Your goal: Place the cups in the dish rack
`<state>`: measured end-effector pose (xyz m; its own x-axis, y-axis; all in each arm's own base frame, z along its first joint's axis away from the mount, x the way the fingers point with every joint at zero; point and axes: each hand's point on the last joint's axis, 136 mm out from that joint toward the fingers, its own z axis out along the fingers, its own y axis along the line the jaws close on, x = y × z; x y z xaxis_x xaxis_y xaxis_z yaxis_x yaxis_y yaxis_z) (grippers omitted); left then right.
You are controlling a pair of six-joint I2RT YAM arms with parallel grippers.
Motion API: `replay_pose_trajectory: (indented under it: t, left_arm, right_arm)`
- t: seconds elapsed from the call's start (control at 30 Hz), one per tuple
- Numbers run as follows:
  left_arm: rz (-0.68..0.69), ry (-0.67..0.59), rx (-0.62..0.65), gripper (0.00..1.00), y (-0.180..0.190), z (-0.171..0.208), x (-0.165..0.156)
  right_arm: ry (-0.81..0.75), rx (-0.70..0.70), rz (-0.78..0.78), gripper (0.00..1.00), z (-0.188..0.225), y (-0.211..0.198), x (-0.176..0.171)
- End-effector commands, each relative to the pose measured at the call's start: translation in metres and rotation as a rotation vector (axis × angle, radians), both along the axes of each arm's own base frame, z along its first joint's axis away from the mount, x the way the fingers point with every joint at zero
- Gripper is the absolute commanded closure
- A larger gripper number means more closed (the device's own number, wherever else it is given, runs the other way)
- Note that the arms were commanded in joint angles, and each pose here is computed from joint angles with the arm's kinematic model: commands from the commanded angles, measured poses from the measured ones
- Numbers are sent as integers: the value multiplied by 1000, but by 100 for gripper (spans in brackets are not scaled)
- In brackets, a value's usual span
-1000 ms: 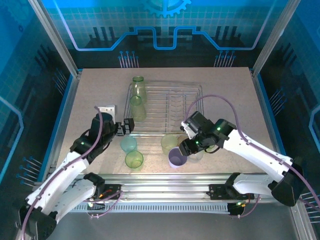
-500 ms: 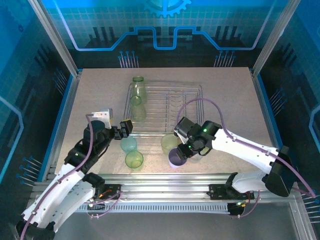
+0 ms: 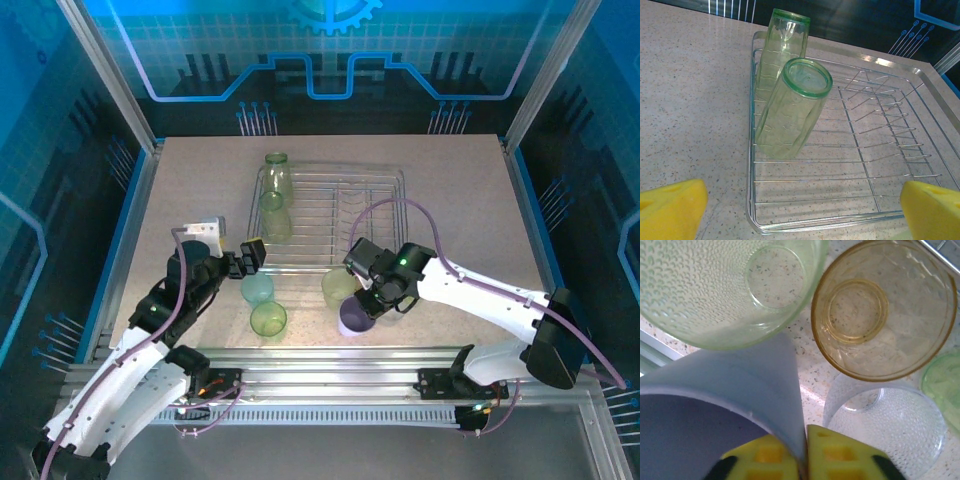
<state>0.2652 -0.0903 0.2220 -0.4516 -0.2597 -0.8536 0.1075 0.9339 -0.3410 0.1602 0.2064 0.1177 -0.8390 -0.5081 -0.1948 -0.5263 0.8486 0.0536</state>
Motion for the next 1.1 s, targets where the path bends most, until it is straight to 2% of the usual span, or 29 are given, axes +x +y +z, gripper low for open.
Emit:
replay_pose_trajectory:
  t: [0.0, 0.17, 0.4, 0.6, 0.77, 0.9, 1.07]
  left_arm:
    - [-5, -23, -39, 1, -3, 7, 2]
    - [-21, -26, -44, 1, -6, 11, 1]
    - [-81, -52, -75, 1, -16, 26, -2]
    - [-241, -104, -164, 1, -45, 51, -8]
    - [-393, -116, -270, 0, -74, 72, -13]
    - [-548, -129, -360, 1, -99, 91, -21]
    - [-693, -133, -446, 1, -120, 109, -29]
  right_arm:
    - [-17, -24, 25, 100, 11, -4, -2]
    - [-34, 22, 77, 100, 27, -11, -8]
    - [-11, 269, 79, 100, 60, -21, -22]
    - [-76, 435, -63, 100, 98, -52, -15]
    - [-147, 447, -175, 100, 118, -77, -2]
    - [-196, 587, -202, 100, 141, -70, 11]
    - [-242, 837, -128, 100, 173, -40, 23]
